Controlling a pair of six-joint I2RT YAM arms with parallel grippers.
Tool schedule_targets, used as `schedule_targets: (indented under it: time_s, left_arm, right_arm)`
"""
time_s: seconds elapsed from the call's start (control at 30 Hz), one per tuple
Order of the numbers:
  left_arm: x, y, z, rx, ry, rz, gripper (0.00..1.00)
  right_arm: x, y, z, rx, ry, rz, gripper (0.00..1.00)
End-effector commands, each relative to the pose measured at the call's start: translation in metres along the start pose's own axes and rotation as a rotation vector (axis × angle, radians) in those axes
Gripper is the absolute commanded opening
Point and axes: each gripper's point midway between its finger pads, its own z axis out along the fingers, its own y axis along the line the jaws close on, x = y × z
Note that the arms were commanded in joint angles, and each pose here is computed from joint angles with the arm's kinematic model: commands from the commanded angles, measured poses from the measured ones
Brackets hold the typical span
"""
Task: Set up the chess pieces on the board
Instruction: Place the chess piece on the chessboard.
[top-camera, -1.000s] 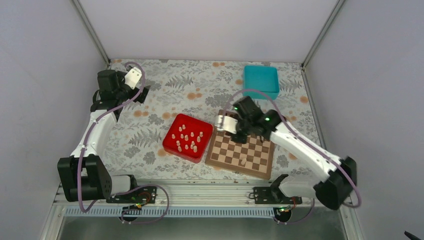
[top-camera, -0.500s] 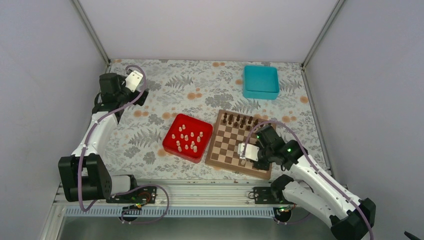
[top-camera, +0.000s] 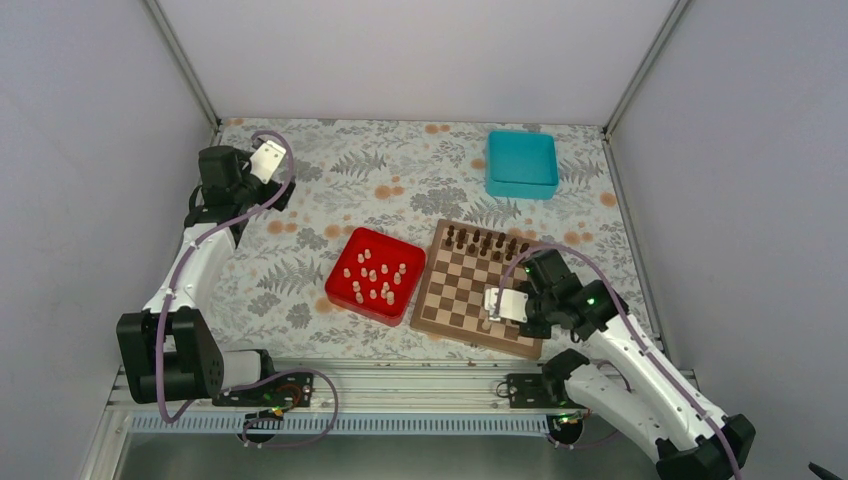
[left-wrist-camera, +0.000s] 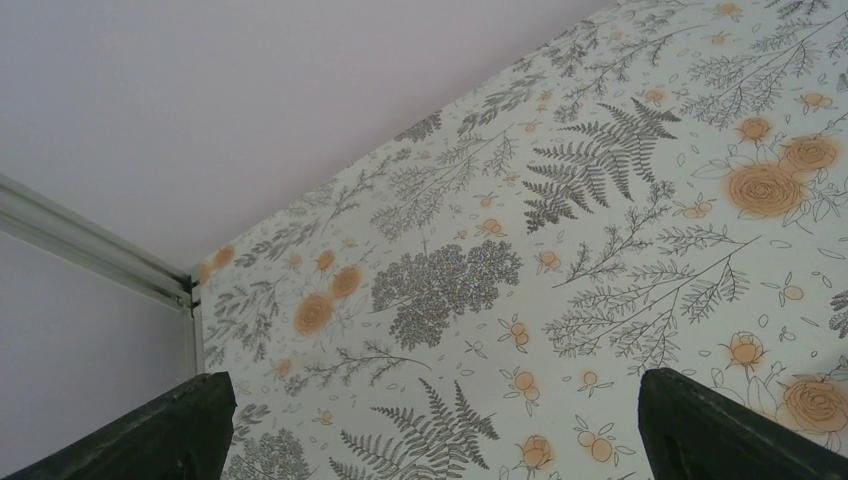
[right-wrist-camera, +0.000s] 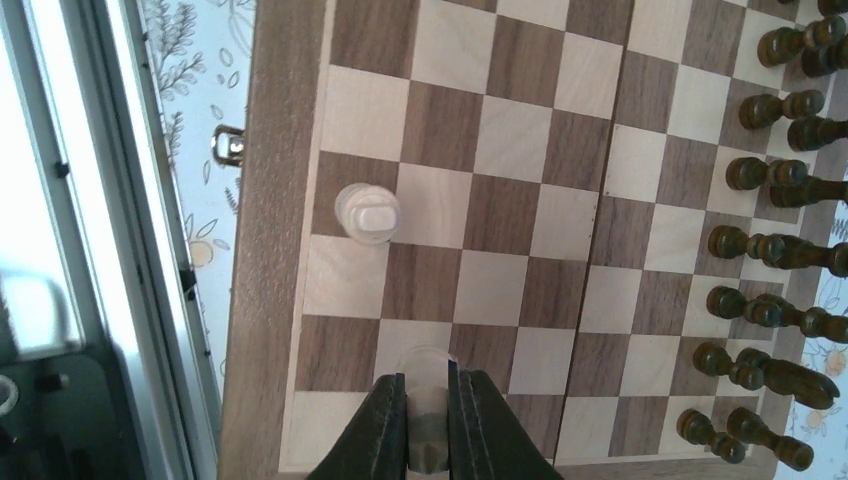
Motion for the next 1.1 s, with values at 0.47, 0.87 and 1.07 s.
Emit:
schedule_targets:
  time_s: [0.47,0.87,1.07]
  left_arm:
    - [0.006,0.004,0.004,-0.025,0.002,0.014,1.0]
    - [0.004,0.006,0.002,-0.034,-0.001,0.017,1.0]
    - [-0.001,0.004,-0.001,-0.023,-0.02,0.017,1.0]
  right_arm:
    - [-0.007,-0.007,0.016,-0.084,0.027,-0.136,0.04]
    - [-0.051,-0.054,0.003,-0.008,-0.071,-0.094,0.04]
    - [-0.094,-0.055,-0.002,-0.195,-0.155,-0.064,0.05]
